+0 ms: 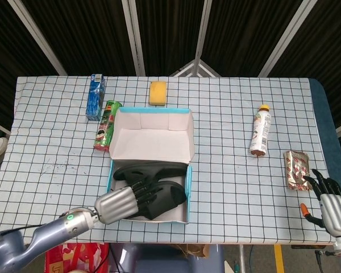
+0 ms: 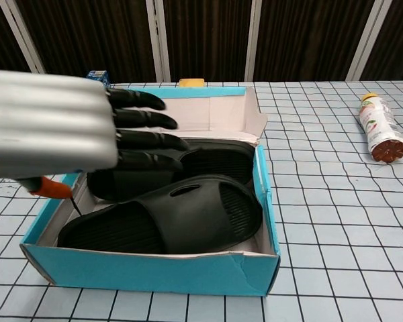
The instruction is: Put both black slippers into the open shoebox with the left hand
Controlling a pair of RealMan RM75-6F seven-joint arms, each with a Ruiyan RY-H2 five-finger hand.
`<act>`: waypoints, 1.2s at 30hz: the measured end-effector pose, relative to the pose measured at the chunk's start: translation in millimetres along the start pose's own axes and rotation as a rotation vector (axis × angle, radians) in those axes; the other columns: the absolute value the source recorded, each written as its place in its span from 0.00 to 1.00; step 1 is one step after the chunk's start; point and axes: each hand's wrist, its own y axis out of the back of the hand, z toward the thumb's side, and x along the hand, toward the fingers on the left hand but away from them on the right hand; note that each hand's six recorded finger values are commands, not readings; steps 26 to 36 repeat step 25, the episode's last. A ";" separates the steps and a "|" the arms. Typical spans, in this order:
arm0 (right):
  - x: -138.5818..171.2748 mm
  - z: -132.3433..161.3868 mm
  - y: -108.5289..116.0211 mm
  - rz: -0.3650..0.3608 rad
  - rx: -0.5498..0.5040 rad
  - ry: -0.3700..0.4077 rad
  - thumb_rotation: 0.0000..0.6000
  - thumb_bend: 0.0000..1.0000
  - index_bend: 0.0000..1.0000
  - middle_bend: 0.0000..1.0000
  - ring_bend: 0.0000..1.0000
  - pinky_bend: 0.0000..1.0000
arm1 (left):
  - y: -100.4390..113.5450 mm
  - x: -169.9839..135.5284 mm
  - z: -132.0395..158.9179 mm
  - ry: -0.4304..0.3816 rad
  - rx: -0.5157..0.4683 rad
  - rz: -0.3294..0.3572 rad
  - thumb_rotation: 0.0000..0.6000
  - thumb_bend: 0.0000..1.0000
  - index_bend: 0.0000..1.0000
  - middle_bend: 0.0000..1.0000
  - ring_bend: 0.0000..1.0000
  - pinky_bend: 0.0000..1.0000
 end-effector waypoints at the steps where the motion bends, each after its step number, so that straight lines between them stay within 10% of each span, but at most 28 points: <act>1: 0.4 0.4 0.6 -0.002 -0.001 0.002 1.00 0.40 0.17 0.05 0.13 0.09 | 1.1 -11.1 -4.7 0.056 -0.039 -0.016 1.00 0.15 0.03 0.04 0.00 0.11; 6: 1.6 1.8 2.2 -0.009 -0.005 0.016 1.00 0.40 0.17 0.05 0.13 0.09 | -4.9 -52.5 -37.8 0.356 -0.170 -0.021 1.00 0.15 0.03 0.11 0.00 0.13; 10: 1.6 4.6 2.9 -0.014 -0.003 0.042 1.00 0.40 0.17 0.05 0.13 0.09 | -43.3 -113.3 -57.5 0.695 -0.381 -0.075 1.00 0.15 0.03 0.11 0.00 0.13; 16: 2.5 7.6 6.1 -0.043 0.009 0.073 1.00 0.40 0.17 0.05 0.13 0.08 | -103.8 -166.8 -56.1 0.960 -0.666 -0.089 1.00 0.14 0.00 0.02 0.00 0.08; 25: 0.7 14.0 5.2 -0.071 0.042 0.093 1.00 0.40 0.17 0.05 0.13 0.07 | -144.2 -203.9 -56.4 1.138 -0.866 0.085 1.00 0.13 0.00 0.00 0.00 0.03; 36: 0.7 14.0 5.2 -0.071 0.042 0.093 1.00 0.40 0.17 0.05 0.13 0.07 | -144.2 -203.9 -56.4 1.138 -0.866 0.085 1.00 0.13 0.00 0.00 0.00 0.03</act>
